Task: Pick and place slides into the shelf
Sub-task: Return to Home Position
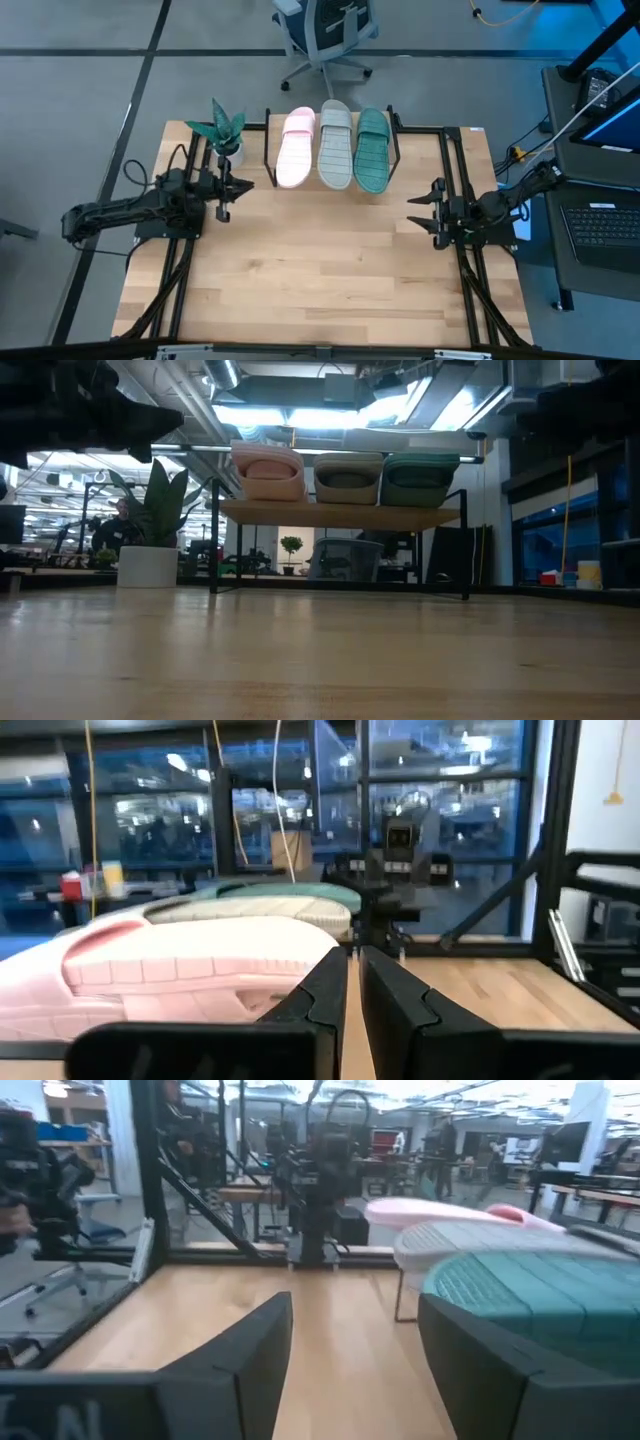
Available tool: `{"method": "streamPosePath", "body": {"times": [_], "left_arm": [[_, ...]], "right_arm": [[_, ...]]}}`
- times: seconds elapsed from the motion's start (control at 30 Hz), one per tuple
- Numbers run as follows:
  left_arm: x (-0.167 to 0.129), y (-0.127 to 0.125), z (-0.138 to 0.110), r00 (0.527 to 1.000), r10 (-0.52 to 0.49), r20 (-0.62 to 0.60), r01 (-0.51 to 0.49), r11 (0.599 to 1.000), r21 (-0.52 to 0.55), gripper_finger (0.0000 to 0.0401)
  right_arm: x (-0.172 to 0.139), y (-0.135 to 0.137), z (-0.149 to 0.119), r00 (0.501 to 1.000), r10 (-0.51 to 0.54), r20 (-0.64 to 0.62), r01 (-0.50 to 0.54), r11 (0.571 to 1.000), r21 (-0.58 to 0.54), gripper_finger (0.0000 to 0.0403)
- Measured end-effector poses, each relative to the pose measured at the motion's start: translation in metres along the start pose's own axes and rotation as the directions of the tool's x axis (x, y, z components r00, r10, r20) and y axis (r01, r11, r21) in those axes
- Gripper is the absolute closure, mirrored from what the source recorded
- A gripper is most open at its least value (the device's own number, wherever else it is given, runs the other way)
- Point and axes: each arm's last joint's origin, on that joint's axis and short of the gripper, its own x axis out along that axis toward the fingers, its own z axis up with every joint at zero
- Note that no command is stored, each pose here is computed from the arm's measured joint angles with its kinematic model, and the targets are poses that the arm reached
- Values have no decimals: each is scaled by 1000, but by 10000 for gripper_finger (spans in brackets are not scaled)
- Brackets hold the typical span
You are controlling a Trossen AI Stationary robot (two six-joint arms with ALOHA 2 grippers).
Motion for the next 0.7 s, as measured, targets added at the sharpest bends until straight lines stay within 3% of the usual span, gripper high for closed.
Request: {"method": "streamPosePath", "body": {"times": [0.2, 0.37, 0.7], "left_arm": [[-1, 1, -1, 999, 29, 23, -29, 1000, 3, 376], [-1, 2, -7, 997, 62, -39, -62, 998, -5, 376], [-1, 5, -12, 980, 177, -86, -175, 984, 24, 376]], "right_arm": [[-1, 0, -13, 1000, -30, -2, 30, 999, 15, 185], [0, 0, -24, 998, -64, -11, 64, 998, -9, 185], [-1, -1, -22, 997, -70, 14, 71, 995, -65, 185]]}}
